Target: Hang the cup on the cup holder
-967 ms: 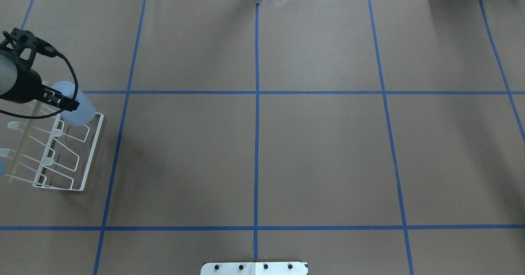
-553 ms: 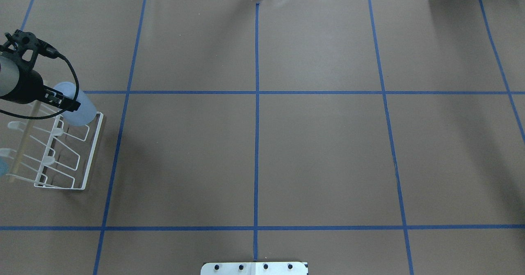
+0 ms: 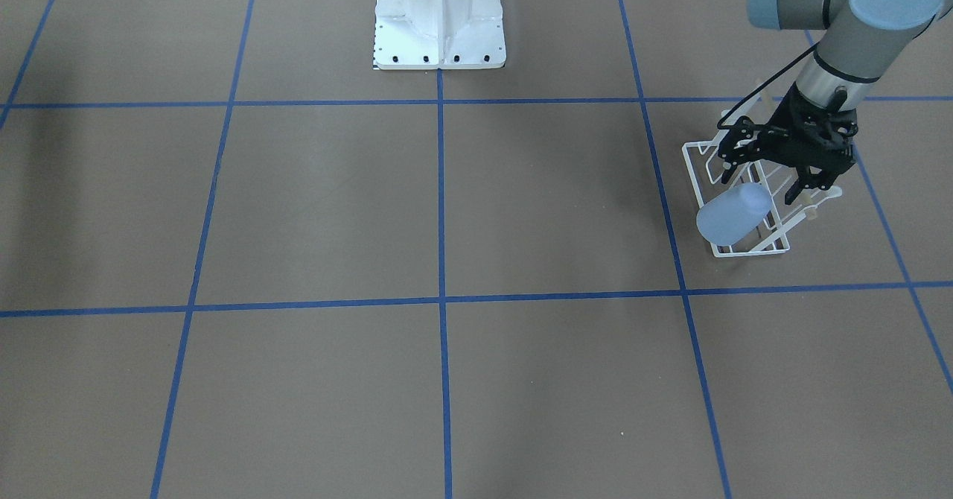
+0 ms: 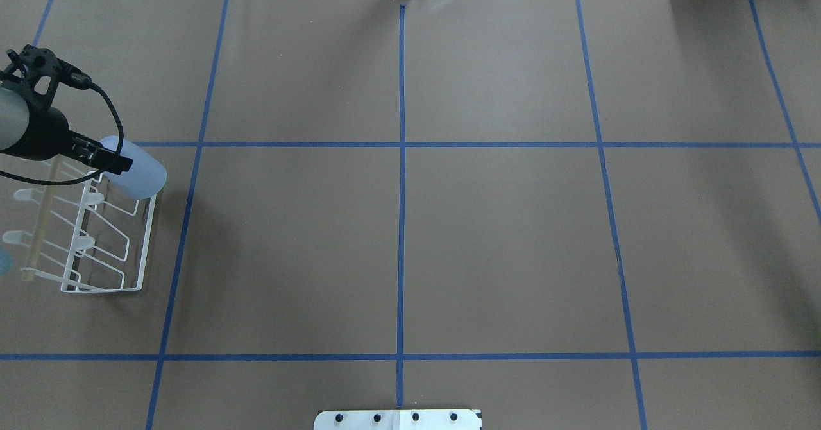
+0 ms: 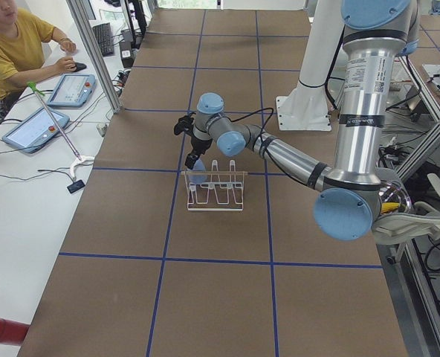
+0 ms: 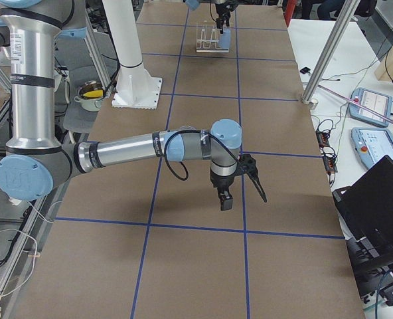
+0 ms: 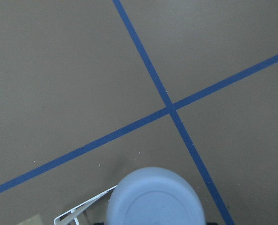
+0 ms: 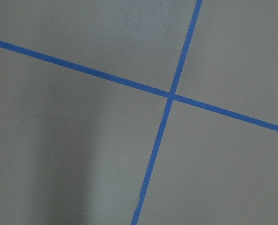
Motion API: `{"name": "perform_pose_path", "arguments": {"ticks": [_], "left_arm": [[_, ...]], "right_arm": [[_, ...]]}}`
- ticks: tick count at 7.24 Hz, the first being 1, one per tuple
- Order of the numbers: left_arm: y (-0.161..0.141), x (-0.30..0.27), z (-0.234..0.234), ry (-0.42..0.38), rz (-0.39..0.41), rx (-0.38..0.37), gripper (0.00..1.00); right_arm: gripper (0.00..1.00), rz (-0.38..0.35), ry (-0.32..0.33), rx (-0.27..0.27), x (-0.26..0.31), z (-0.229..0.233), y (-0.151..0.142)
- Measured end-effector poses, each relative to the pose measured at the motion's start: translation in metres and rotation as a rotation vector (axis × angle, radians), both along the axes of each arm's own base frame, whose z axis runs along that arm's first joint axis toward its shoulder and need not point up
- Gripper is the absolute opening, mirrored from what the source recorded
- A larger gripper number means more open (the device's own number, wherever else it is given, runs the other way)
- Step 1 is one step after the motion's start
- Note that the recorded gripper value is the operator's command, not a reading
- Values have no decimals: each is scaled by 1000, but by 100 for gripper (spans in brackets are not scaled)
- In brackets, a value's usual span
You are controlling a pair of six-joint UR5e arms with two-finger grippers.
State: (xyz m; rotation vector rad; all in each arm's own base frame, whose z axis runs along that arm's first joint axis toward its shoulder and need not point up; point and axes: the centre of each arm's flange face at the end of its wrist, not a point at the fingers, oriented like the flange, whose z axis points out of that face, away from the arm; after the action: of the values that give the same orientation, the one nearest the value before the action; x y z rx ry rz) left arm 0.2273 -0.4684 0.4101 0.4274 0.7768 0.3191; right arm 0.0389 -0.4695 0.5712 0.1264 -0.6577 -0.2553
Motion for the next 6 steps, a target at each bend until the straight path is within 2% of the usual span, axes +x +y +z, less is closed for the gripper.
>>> {"name": "perform_pose_path", "arguments": {"ticks": [3, 4, 6], "left_arm": [[-3, -64, -14, -83, -31, -35, 98], [-7, -100, 4, -116, -11, -33, 98], [-14, -179, 63, -133, 40, -46, 98]], "right_arm": [[100, -2, -12, -7, -1, 1, 1], [100, -1, -15, -8, 0, 1, 1], [100, 14, -16, -13, 6, 2, 2]]}}
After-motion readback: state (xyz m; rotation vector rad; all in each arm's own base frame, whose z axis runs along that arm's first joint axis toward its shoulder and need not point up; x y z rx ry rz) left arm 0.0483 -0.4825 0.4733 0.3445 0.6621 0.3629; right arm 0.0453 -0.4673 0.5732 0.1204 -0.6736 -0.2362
